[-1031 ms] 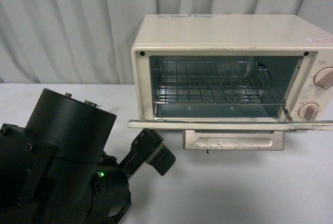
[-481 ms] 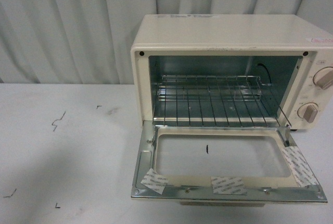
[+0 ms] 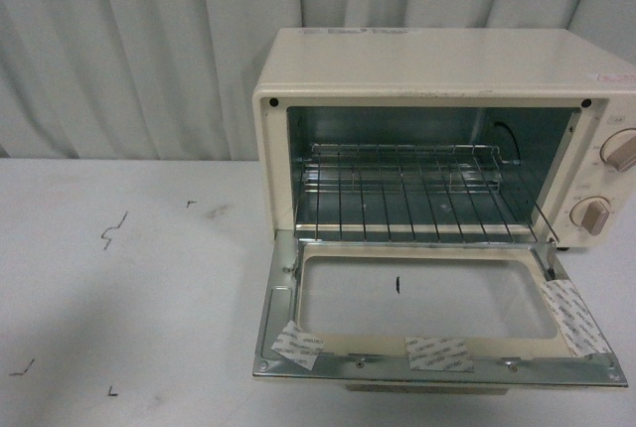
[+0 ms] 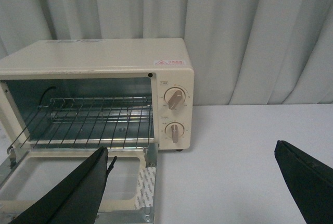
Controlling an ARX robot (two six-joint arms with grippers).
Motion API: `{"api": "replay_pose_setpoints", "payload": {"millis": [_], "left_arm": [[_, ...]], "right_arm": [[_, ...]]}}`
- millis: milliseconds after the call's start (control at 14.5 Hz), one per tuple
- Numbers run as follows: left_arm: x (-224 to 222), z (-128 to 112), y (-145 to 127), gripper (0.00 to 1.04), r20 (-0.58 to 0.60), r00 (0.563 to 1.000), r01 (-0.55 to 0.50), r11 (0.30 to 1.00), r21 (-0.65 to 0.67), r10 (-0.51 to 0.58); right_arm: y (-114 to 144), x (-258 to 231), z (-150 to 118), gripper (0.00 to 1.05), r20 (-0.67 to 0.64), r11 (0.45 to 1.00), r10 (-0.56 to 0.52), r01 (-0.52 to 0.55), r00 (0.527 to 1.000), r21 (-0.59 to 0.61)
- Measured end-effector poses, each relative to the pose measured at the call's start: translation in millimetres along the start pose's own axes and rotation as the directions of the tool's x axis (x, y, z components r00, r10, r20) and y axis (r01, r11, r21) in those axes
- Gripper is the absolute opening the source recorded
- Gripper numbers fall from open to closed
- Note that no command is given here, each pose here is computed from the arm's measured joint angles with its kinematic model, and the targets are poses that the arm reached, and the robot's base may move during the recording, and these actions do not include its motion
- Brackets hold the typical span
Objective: Open oven
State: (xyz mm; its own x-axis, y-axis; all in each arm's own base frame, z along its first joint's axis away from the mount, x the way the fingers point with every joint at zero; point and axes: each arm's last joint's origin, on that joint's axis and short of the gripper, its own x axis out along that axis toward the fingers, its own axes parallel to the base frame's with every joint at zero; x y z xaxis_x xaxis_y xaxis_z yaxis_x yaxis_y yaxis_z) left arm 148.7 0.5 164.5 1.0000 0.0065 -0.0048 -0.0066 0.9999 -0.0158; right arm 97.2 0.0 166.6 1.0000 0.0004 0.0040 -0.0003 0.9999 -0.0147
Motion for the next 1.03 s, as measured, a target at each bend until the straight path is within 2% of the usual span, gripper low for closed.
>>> {"api": "replay_pose_setpoints", "payload": {"millis": [1031], "left_arm": [[-30, 5, 0, 0.02, 0.016, 1.0, 0.006, 1.0, 0.0, -0.006]], "right_arm": [[0, 0, 0, 0.98, 0.0, 1.0, 0.0, 0.0, 1.0, 0.0]]}}
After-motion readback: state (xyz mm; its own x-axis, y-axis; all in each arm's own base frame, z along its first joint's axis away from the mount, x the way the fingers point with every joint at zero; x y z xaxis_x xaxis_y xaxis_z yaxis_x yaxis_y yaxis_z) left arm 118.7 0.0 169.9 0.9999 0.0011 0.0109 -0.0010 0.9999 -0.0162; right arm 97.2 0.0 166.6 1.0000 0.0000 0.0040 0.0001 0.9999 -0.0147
